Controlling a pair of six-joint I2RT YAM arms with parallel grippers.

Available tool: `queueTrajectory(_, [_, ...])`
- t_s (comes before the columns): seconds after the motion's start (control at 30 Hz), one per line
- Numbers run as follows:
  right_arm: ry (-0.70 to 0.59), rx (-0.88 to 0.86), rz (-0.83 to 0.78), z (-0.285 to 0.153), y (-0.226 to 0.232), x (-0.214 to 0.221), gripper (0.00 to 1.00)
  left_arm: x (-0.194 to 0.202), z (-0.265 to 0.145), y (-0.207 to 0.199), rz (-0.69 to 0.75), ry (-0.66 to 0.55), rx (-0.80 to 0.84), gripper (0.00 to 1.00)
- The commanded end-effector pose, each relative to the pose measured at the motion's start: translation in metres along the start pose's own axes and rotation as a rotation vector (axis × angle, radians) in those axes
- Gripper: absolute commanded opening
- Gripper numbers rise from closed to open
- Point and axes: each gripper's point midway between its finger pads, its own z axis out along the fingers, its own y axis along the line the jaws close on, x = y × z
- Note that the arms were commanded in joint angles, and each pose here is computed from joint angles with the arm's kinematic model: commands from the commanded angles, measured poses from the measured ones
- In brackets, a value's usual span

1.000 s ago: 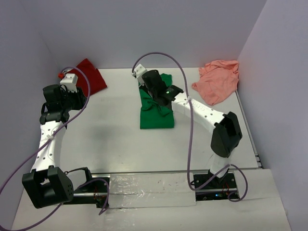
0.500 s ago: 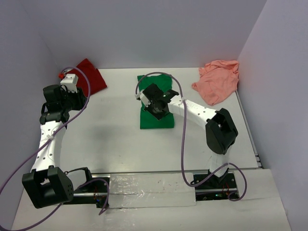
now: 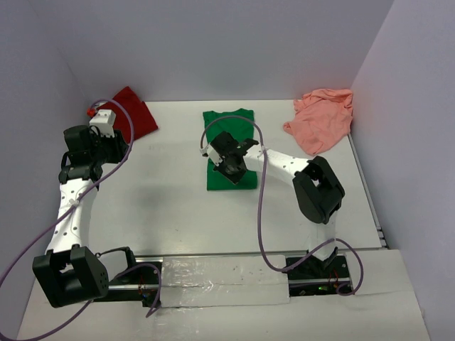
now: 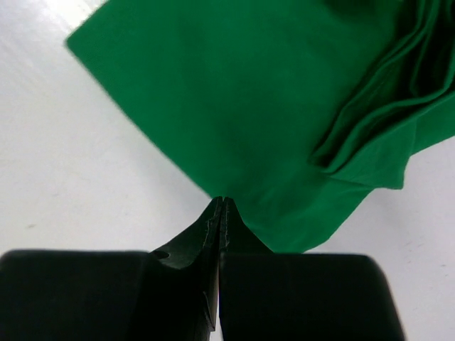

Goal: Fold and stack the t-shirts
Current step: Fold the folded rectangular tshirt in 1/3 of the way

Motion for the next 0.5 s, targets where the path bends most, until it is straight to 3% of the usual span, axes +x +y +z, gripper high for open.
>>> queueTrajectory(0.0, [-0.016, 0.102, -0.006, 0.012, -0.023, -0.003, 0.0, -0.012, -0.009, -0.001, 0.023, -0.043, 0.0, 0.44])
queueTrajectory(0.47, [-0.068, 0.374, -0.051, 0.038, -0.072, -0.011, 0.0, -0.007, -0.007, 0.0, 0.02, -0.032, -0.004, 0.44])
